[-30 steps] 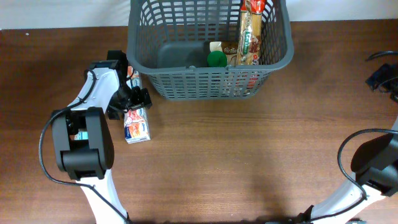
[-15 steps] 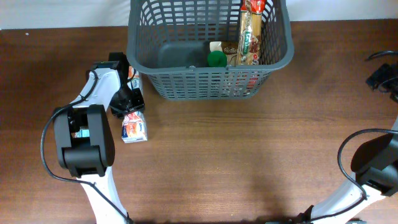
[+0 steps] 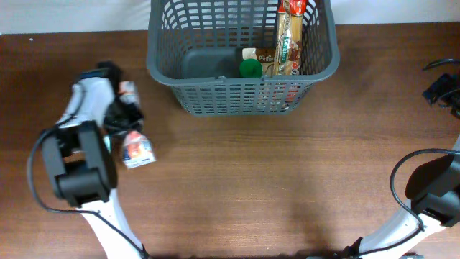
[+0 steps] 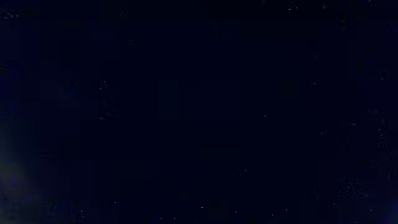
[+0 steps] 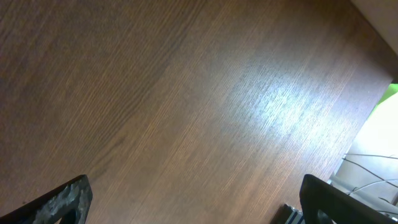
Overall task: Pack container
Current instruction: 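Lift the tissue pack and swing it over the basket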
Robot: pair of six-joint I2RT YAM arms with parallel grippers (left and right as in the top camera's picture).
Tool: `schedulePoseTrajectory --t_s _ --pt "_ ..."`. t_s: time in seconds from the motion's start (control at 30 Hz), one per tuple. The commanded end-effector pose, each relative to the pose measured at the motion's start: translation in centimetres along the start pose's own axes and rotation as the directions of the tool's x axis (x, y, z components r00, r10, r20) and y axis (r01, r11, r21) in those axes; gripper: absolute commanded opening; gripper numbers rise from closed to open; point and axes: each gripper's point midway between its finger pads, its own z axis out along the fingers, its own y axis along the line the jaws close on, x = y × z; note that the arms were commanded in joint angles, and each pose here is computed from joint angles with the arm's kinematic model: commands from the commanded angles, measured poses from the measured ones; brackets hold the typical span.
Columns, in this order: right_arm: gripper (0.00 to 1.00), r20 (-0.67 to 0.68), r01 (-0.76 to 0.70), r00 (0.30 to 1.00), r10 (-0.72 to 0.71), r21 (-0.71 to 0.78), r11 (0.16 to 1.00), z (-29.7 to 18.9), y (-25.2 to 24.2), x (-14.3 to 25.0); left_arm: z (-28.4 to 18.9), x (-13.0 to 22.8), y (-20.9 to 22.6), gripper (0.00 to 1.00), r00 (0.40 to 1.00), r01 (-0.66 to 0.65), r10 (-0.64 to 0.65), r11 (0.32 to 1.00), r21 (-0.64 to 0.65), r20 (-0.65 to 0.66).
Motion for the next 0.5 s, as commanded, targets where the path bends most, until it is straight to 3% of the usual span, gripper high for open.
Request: schedulePoseTrajectory --t_s 0.0,0.17,0.33,0.47 --pt "0.99 -0.006 -0.019 1.000 0.019 0.005 1.000 0.3 -0.1 0.0 -3.1 -3.4 4.0 0.02 0.982 0.175 -0.175 0.985 0.008 0.065" --pt "0.99 -0.006 -0.019 1.000 0.019 0.005 1.000 0.3 -0.1 0.0 -9.7 -6.2 7.6 0.02 0.951 0.248 -0.257 0.966 0.069 0.171" --pt "0.99 -0.005 -0.019 1.000 0.019 0.005 1.000 0.3 -0.1 0.0 -18.7 -7.8 7.3 0.02 0.910 0.130 -0.169 0.983 0.127 0.378" --pt "0.99 -0.006 -0.019 1.000 0.019 0.005 1.000 0.3 -0.1 0.0 -25.4 -6.5 5.2 0.02 0.850 0.055 -0.139 0.983 0.176 0.508"
